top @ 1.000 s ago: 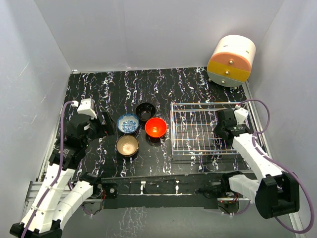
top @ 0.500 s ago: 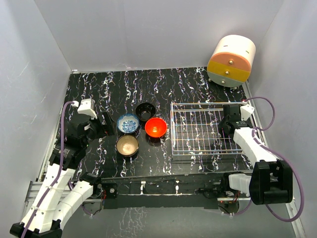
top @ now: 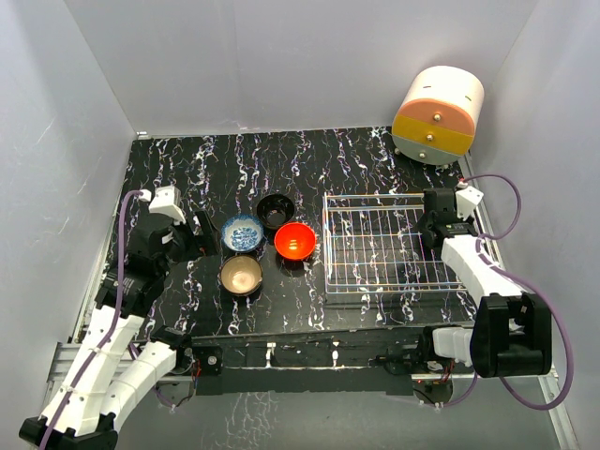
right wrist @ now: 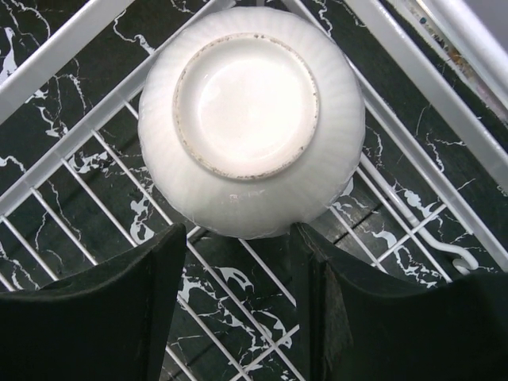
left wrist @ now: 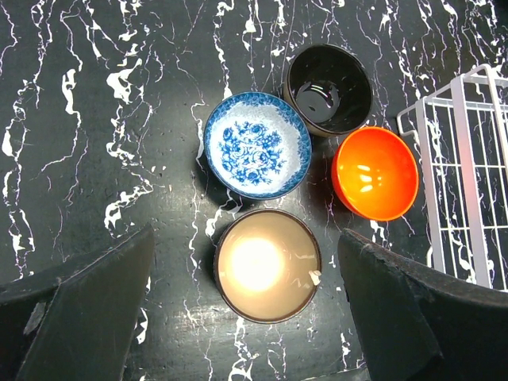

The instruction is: Load the bowls into the dish rack

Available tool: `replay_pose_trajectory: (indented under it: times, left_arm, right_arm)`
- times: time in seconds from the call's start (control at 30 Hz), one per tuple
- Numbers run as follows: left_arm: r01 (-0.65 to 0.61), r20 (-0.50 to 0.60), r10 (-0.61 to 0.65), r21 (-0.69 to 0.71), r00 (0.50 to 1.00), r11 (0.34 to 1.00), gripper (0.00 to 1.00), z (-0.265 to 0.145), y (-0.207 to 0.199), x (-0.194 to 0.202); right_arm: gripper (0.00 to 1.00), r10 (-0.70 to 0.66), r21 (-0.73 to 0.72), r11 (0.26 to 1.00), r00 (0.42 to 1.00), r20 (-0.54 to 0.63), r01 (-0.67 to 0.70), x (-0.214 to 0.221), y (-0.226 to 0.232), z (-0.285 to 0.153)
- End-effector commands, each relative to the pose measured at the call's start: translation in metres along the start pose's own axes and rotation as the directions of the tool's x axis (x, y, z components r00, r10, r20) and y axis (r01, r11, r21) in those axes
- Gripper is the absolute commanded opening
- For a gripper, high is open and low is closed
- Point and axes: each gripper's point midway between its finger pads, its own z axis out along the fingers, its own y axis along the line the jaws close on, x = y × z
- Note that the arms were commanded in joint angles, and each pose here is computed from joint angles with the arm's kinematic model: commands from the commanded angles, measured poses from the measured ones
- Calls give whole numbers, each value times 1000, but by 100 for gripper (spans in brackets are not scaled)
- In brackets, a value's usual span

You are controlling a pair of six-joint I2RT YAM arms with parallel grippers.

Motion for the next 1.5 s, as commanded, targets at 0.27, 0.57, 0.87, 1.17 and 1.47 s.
replay_pose_trajectory:
  times: [0.27, 0.57, 0.87, 1.17, 1.47]
  left_arm:
    - [-2, -11, 2, 3, 1000, 1000, 97, 2, -3, -2]
    - [-3, -7, 3, -6, 1000, 1000, 97, 2, -3, -8]
    - [12, -14, -12, -5, 1000, 1000, 97, 8, -5, -8]
    - [-1, 40, 2, -26, 999, 1000, 97, -12, -4, -31]
    - [13, 136, -3, -68, 991, 998, 97, -45, 6, -57]
  right_arm:
    - [57, 51, 140, 988, 990, 132, -69, -34, -19, 9]
    - [59, 64, -80, 995, 995, 74, -59, -35, 7, -11]
    - [70, -54, -596, 801, 998, 12, 50, -34, 86, -96]
    - [70, -244, -798, 543, 959, 147, 260, 0, 195, -223]
    - [69, -486, -866, 222, 821, 300, 448, 103, 269, -298]
